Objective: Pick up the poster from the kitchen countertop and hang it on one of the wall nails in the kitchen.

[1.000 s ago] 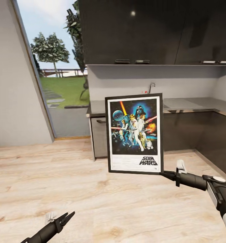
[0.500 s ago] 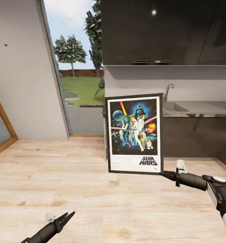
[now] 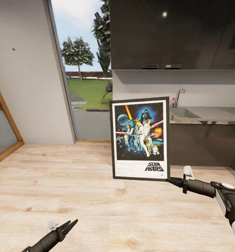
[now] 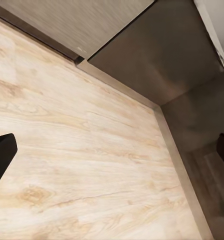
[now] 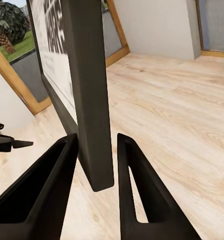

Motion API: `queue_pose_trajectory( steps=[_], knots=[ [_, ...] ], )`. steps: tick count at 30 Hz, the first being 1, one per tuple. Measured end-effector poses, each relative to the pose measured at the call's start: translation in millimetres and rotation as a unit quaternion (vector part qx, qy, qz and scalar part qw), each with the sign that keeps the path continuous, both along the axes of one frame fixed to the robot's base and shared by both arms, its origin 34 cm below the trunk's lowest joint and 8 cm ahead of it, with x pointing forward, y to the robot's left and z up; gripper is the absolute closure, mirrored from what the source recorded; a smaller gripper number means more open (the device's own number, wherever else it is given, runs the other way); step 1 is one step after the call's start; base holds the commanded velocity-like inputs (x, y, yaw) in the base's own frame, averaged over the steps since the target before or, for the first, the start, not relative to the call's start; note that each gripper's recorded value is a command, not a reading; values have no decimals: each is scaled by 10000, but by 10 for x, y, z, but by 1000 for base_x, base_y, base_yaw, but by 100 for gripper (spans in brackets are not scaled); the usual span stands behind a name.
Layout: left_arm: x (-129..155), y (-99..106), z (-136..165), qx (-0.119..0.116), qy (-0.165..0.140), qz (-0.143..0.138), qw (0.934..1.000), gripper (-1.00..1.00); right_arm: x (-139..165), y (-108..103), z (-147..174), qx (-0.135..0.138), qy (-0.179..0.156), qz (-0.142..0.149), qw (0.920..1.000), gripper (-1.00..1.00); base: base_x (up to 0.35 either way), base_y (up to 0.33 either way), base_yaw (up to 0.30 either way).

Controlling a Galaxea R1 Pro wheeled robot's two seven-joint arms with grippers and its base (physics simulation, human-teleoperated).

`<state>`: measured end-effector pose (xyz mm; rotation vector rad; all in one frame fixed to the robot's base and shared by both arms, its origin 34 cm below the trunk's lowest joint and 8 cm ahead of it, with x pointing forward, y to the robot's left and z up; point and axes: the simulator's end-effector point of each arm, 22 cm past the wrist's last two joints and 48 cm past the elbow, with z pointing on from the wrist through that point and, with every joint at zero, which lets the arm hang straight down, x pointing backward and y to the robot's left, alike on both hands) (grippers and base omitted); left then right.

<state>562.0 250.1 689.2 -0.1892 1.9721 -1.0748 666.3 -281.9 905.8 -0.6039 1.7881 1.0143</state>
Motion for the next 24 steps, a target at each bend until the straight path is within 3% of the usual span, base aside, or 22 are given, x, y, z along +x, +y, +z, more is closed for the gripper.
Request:
queue_pose_trajectory(
  steps=[6,9,10,13,19,24],
  knots=[
    [-1,22,63,41,49,49,10000,-100,-2,-3,88,6,10,-6,10000,100,0,0,0],
    [12,114,-10,238,234,255,9991,-100,-2,-4,135,5,8,-8,10000,100,0,0,0],
    [12,196,-93,404,383,425,9975,-100,-1,-6,152,7,5,-11,10000,100,0,0,0],
    [9,244,-99,498,460,519,9964,-100,-1,-8,199,8,3,-14,10000,100,0,0,0],
    [-47,272,37,437,372,404,9975,-100,-3,-11,295,15,-7,-19,10000,100,0,0,0],
    [-395,239,43,281,439,176,9985,-100,-8,-10,368,17,-7,-17,10000,100,0,0,0]
  ],
)
